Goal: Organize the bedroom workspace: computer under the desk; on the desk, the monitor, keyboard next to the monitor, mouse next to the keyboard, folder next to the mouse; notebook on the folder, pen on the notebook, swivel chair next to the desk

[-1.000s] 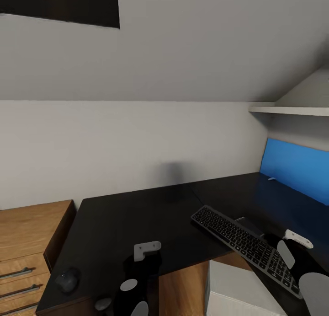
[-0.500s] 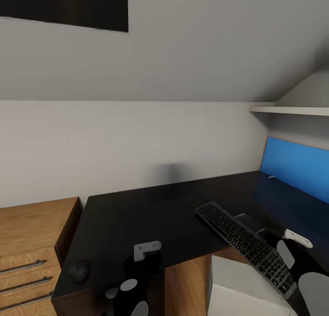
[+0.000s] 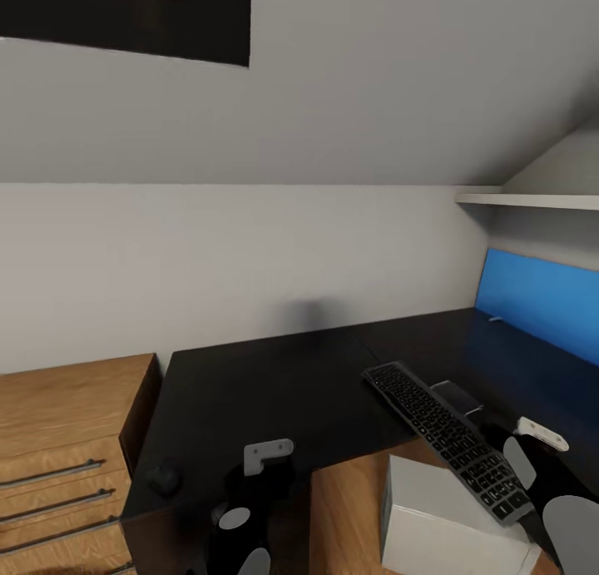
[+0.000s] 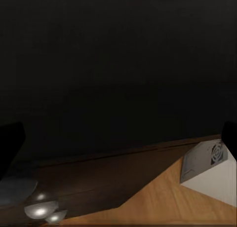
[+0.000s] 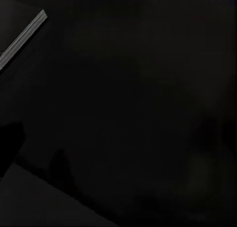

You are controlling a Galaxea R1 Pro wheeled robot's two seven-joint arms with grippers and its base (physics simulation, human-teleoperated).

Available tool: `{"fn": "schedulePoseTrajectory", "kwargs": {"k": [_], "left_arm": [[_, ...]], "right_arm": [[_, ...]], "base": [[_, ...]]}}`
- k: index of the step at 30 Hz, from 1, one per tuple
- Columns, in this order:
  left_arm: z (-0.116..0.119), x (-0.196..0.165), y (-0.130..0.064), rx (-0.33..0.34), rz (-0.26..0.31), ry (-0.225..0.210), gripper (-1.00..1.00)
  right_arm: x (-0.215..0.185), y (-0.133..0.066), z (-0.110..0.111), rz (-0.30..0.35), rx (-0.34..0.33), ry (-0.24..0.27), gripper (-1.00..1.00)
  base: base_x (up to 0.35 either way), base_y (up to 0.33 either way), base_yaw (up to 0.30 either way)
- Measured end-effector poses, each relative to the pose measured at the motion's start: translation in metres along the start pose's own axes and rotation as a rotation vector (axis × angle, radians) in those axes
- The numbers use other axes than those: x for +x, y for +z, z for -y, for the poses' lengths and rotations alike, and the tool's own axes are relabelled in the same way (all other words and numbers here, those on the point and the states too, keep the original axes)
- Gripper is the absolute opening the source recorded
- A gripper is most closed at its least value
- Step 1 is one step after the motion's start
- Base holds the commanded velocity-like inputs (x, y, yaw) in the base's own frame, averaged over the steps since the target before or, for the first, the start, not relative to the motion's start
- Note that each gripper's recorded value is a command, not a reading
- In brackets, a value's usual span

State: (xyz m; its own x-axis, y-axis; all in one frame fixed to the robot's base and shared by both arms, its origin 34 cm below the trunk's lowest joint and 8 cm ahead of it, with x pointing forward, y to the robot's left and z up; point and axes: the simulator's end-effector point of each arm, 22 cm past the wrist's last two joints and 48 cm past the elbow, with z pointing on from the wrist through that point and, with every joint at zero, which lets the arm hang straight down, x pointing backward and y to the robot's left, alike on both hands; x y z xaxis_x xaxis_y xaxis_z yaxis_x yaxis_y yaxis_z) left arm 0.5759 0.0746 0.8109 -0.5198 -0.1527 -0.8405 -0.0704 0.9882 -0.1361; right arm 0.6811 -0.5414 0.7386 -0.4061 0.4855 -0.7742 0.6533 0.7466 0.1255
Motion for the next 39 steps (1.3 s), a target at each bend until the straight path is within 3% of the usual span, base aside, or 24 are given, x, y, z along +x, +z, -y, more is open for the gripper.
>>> {"fn": "schedulePoseTrajectory", "kwargs": {"k": [32,39], "left_arm": [[0.0,0.0,0.0,0.0,0.0,0.0,1.0],[0.0,0.0,0.0,0.001,0.0,0.0,1.0]], "right_arm": [[-0.003,-0.001,-0.002,0.01,-0.003,-0.004,1.0],[-0.036,-0.011,-0.019,0.082,-0.04,0.013,1.0]], "base": [[-0.038,0.034,0.0],[0.0,0.0,0.0]]}}
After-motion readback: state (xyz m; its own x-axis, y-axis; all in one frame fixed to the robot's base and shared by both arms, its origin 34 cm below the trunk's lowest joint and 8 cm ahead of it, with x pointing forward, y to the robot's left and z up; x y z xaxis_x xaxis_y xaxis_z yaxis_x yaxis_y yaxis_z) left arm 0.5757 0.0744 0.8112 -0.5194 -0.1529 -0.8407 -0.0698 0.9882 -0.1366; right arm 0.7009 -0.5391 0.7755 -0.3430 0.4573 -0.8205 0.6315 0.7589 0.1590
